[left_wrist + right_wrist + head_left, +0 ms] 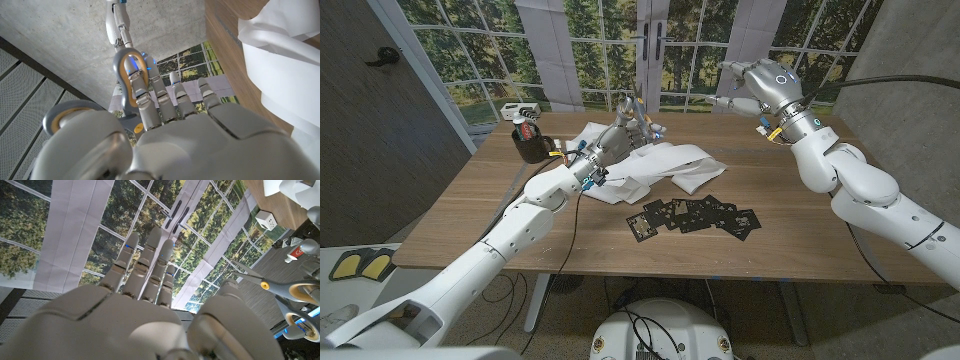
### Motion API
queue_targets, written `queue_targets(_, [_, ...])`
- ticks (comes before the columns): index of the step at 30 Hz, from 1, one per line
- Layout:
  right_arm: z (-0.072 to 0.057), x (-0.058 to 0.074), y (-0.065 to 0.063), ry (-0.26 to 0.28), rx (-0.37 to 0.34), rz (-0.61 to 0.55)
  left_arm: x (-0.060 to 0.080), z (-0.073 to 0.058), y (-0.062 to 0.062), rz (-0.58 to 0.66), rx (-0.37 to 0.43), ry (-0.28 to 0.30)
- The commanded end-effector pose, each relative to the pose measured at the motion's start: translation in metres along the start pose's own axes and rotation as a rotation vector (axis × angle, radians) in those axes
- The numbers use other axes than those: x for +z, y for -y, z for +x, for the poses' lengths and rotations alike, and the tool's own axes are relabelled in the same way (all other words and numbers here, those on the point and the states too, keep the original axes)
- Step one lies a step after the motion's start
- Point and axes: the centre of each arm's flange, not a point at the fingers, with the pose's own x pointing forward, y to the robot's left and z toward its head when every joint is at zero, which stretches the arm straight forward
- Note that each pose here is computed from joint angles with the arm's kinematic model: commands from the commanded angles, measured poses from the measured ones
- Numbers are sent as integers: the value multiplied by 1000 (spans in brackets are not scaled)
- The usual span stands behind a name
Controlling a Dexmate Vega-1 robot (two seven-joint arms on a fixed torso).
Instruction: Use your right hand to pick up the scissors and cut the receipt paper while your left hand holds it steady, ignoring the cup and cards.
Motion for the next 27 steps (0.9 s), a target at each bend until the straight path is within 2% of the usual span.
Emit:
queue_targets(1, [2, 3, -1, 2, 7, 2, 10, -20, 2, 11, 13, -10])
queue_targets(14, [0, 3, -6, -2, 5, 22, 17, -40, 7, 6, 26, -61])
queue_targets(27, [1, 7, -8, 8, -4, 28, 19, -57, 10, 17, 39, -82])
